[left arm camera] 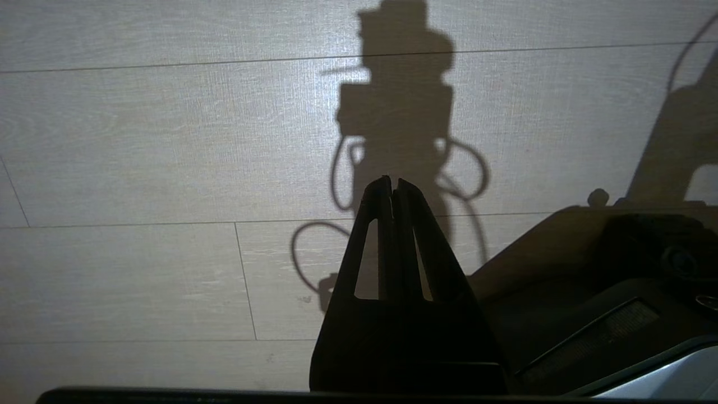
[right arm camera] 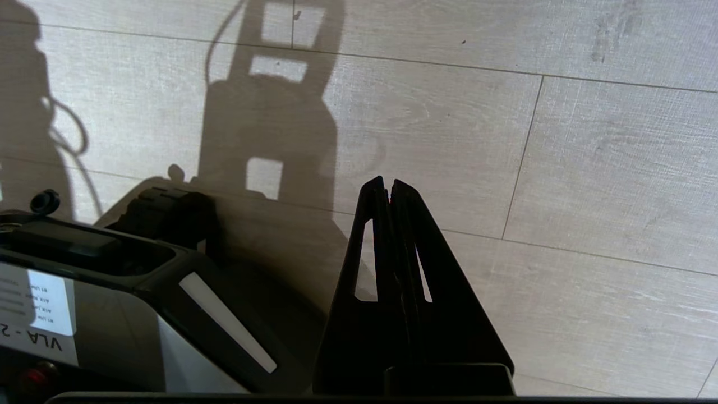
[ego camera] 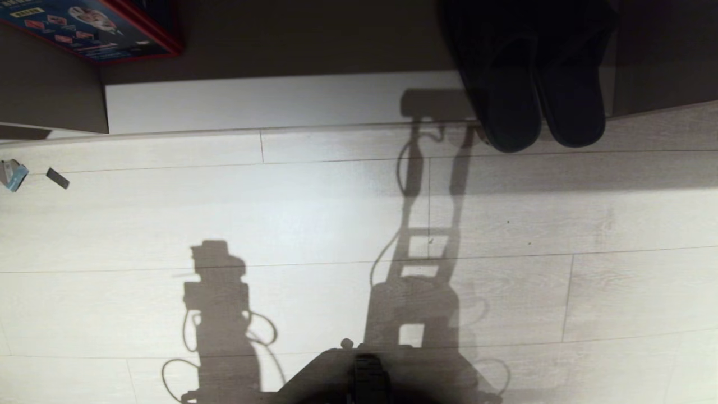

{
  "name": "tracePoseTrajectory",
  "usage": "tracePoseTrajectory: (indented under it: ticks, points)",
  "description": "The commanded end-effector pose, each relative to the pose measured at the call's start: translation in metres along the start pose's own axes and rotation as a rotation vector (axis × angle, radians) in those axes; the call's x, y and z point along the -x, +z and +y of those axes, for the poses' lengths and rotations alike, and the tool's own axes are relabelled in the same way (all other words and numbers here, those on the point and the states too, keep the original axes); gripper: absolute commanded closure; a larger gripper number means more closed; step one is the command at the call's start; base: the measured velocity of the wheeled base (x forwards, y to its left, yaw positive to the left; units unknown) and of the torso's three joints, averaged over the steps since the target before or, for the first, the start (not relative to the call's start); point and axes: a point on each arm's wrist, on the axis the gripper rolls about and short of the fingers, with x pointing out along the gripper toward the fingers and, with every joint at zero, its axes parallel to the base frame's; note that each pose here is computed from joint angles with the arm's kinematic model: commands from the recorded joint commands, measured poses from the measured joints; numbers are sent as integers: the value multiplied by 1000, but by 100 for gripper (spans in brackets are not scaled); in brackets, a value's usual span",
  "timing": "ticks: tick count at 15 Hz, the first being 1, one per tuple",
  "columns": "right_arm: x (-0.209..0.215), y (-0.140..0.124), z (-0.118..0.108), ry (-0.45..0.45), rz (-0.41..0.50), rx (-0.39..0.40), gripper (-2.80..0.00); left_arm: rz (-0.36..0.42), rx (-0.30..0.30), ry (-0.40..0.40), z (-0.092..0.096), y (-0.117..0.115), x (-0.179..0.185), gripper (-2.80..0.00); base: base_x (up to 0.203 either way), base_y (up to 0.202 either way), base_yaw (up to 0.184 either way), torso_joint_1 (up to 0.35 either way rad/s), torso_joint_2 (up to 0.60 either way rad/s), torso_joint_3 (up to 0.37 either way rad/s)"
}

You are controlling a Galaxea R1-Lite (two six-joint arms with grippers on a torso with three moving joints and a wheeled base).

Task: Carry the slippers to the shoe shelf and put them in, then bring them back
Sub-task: Pick up the slippers in the shoe cabinet

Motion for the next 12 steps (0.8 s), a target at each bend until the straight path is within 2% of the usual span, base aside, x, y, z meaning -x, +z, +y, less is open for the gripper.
tracePoseTrajectory:
  ticks: [1, 3, 6, 7, 9, 10, 12]
  points:
    - [0, 1, 0, 1, 0, 12, 0, 0, 1, 0, 0, 0, 0, 0, 0, 0, 0, 0, 0, 0]
    - [-1, 1, 0, -10, -5, 56, 0, 0, 1, 0, 0, 0, 0, 0, 0, 0, 0, 0, 0, 0]
    - [-1, 1, 0, -24, -16, -7, 0, 0, 1, 0, 0, 0, 0, 0, 0, 0, 0, 0, 0, 0]
    - [-1, 1, -1, -55, -8, -6, 0, 0, 1, 0, 0, 0, 0, 0, 0, 0, 0, 0, 0, 0]
    - [-2, -7, -5, -207, 25, 17, 0, 0, 1, 0, 0, 0, 0, 0, 0, 0, 0, 0, 0, 0]
    - [-2, -10, -6, -246, 40, 17, 0, 0, 1, 0, 0, 0, 0, 0, 0, 0, 0, 0, 0, 0]
    - [-3, -13, -5, -234, 69, 4, 0, 0, 4, 0, 0, 0, 0, 0, 0, 0, 0, 0, 0, 0]
